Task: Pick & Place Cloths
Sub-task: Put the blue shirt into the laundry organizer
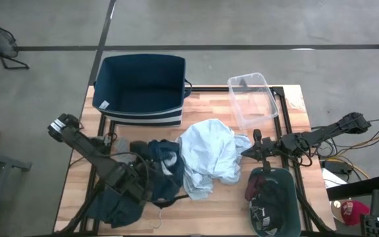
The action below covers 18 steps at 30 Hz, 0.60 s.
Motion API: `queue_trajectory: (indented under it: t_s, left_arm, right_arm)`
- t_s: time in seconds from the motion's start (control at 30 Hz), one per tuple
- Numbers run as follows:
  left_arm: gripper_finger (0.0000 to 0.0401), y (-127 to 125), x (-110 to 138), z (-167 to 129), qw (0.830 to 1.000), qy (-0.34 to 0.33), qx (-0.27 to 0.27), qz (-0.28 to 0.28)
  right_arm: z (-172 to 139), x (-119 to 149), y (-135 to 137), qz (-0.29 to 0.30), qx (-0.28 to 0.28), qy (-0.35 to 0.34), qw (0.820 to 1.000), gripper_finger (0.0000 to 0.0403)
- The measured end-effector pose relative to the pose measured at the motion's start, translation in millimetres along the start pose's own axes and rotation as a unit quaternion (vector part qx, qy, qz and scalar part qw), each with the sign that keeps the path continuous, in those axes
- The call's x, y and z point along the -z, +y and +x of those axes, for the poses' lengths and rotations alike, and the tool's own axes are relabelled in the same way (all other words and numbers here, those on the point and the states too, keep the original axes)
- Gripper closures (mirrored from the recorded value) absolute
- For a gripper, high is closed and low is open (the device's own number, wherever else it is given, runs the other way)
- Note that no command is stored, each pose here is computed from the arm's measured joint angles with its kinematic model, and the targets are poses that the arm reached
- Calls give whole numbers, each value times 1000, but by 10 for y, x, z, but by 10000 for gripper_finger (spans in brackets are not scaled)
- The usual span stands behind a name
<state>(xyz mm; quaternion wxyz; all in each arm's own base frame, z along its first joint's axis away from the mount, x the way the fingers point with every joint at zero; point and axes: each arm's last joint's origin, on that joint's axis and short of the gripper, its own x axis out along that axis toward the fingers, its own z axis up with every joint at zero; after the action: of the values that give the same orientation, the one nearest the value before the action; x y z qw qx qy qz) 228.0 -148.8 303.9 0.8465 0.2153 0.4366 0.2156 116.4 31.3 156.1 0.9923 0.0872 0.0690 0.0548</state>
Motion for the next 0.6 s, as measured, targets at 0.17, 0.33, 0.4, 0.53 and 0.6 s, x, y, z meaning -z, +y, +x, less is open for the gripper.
queue_trajectory:
  t_s: [0.17, 0.33, 0.4, 0.53, 0.6]
  left_arm:
    - [383, 334, -225, -287, 996, -52, -67, 1]
    - [383, 703, -427, -479, 982, -105, -157, -4]
    - [383, 856, -509, -517, 974, -117, -194, -7]
    - [383, 1208, -643, -550, 955, -113, -274, -8]
    - [383, 1421, -697, -561, 945, -101, -311, -16]
  right_arm:
    - [0, 1, 0, 0, 0, 0, 1000, 394]
    - [0, 1, 0, 0, 0, 0, 1000, 394]
    - [0, 1, 0, 0, 0, 0, 1000, 394]
    - [0, 1, 0, 0, 0, 0, 1000, 394]
    - [0, 1, 0, 0, 0, 0, 1000, 394]
